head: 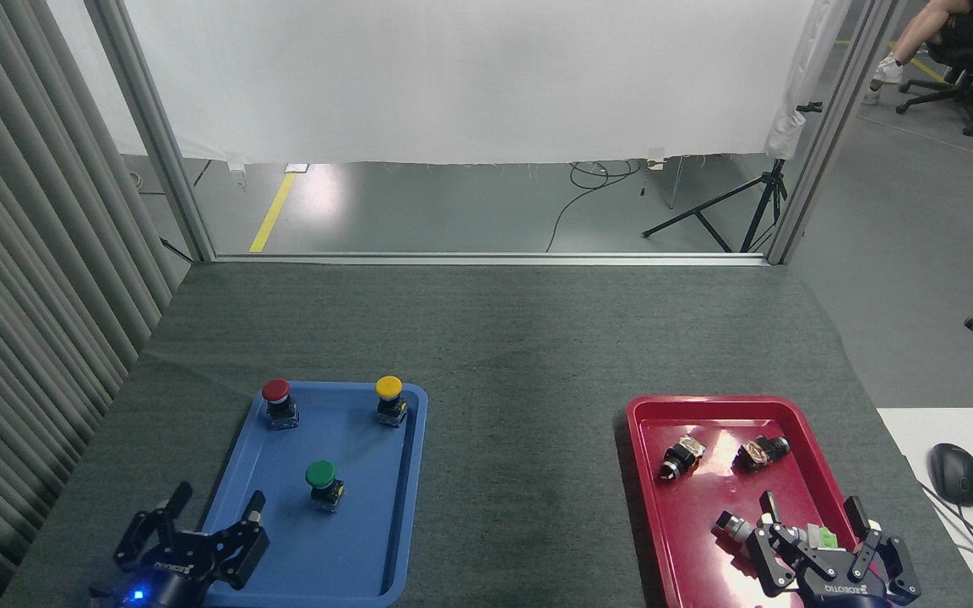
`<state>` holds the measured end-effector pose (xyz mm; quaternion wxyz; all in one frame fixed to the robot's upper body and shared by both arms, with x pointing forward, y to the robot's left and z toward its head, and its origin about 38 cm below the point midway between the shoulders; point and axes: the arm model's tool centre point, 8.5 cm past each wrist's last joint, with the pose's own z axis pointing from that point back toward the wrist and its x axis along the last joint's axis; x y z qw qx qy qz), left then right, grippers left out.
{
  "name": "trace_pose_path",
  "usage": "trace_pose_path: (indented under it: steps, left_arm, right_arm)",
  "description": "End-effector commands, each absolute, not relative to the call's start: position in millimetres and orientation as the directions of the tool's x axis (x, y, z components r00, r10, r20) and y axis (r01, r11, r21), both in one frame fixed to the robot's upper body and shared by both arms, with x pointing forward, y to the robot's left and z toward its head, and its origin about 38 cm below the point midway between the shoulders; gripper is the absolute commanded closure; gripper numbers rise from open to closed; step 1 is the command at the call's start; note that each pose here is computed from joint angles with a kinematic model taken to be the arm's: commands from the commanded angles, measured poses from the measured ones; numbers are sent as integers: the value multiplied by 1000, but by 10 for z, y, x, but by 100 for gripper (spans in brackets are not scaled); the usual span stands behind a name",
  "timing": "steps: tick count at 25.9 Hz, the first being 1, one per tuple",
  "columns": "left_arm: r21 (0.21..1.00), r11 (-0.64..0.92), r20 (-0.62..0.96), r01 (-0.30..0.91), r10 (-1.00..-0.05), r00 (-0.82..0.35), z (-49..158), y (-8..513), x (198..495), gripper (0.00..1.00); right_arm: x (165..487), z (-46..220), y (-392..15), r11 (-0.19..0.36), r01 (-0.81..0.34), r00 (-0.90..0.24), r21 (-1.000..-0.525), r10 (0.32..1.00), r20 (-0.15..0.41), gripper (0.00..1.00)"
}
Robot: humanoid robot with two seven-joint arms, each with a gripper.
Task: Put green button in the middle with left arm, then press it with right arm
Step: 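Reach the left hand down onto the green button on the blue tray, then grasp the green button with the left hand and carry it off the tray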
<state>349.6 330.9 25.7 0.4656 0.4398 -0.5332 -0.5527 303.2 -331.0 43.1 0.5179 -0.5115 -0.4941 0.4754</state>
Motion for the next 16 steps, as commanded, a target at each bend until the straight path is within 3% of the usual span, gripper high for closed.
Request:
trace_pose_path:
  steps: [1,12,16]
  left_arm:
    - [994,-32,4,107,-949,-317,160,3002,3599,1]
    - [981,-59,10,186,-936,-353,-83,2659,3923,1]
    - [980,-64,7,187,-934,-356,-73,2643,3993,1]
  right_arm:
    - [3034,430,-3287,29,14,46,-999,998,30,0]
    - [3049,456,-3197,43,29,44,-999,998,44,0]
    - [3125,515,-3184,25,43,32,-999,999,27,0]
